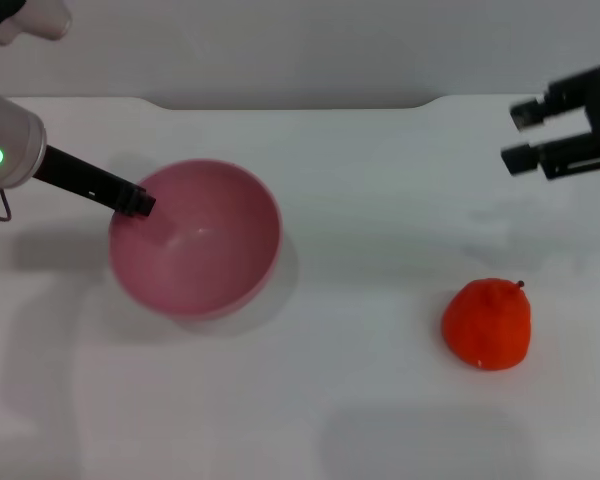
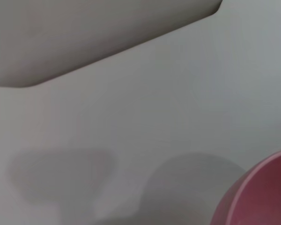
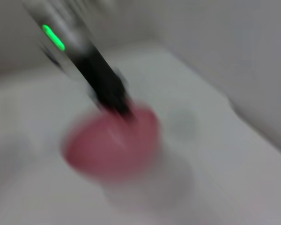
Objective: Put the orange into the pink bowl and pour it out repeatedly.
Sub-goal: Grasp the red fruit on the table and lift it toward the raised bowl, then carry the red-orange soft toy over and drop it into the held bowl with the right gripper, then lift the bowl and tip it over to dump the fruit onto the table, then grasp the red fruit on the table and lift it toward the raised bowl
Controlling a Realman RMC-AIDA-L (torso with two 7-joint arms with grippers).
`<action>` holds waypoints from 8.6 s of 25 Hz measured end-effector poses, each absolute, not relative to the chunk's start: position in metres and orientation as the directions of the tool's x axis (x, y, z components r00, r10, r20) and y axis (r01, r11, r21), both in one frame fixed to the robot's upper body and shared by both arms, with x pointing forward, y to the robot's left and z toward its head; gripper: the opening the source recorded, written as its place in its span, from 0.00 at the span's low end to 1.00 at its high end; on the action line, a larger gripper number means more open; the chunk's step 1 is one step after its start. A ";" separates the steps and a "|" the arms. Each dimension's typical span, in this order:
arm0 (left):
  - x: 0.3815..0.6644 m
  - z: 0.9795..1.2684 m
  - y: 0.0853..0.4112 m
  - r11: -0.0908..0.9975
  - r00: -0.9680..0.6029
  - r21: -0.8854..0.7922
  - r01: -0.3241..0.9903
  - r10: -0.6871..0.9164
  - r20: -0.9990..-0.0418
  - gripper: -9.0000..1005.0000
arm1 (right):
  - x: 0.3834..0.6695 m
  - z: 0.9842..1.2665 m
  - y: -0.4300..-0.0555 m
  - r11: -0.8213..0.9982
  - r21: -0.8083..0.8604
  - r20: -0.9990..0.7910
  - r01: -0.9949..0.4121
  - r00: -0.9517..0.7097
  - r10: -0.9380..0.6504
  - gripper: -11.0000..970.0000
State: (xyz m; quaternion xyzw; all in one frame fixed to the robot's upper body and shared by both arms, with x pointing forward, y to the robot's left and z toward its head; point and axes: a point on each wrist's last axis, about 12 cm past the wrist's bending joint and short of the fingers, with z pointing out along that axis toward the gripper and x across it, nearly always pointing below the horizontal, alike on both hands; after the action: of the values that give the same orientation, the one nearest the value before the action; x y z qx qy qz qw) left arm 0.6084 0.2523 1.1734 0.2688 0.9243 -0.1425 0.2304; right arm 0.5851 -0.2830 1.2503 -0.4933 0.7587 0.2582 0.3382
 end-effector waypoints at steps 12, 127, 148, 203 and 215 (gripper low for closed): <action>0.611 1.177 0.246 0.805 -0.740 -0.138 0.577 0.444 -0.505 0.05 | 0.590 1.206 -0.223 0.412 -0.049 -0.335 -0.910 -0.373 -0.865 0.59; 0.626 1.162 0.194 0.746 -0.420 0.121 0.655 0.493 -0.762 0.05 | 0.593 1.208 -0.240 0.919 0.116 -0.985 -0.377 -0.161 0.059 0.54; 0.555 1.132 0.158 0.559 0.270 0.759 0.334 0.715 -0.646 0.05 | 0.585 1.185 -0.265 0.912 0.258 -0.951 -0.318 -0.249 0.183 0.52; 0.659 1.205 0.267 0.846 -0.536 -0.108 0.523 0.228 -0.813 0.05 | 0.583 1.185 -0.242 0.798 0.251 -0.929 -0.548 -0.368 0.039 0.48; 0.653 1.226 0.298 0.831 -0.575 -0.140 0.539 0.241 -0.782 0.05 | 0.584 1.195 -0.220 0.612 0.171 -0.718 -0.772 -0.523 -0.459 0.47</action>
State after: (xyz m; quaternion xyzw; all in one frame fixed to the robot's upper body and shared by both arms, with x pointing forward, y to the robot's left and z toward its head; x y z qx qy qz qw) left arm 0.6528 0.2977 1.2261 0.2245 0.8679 -0.1849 0.4027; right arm 0.5839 -0.2205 1.1951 -0.3674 0.8381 0.2433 0.3216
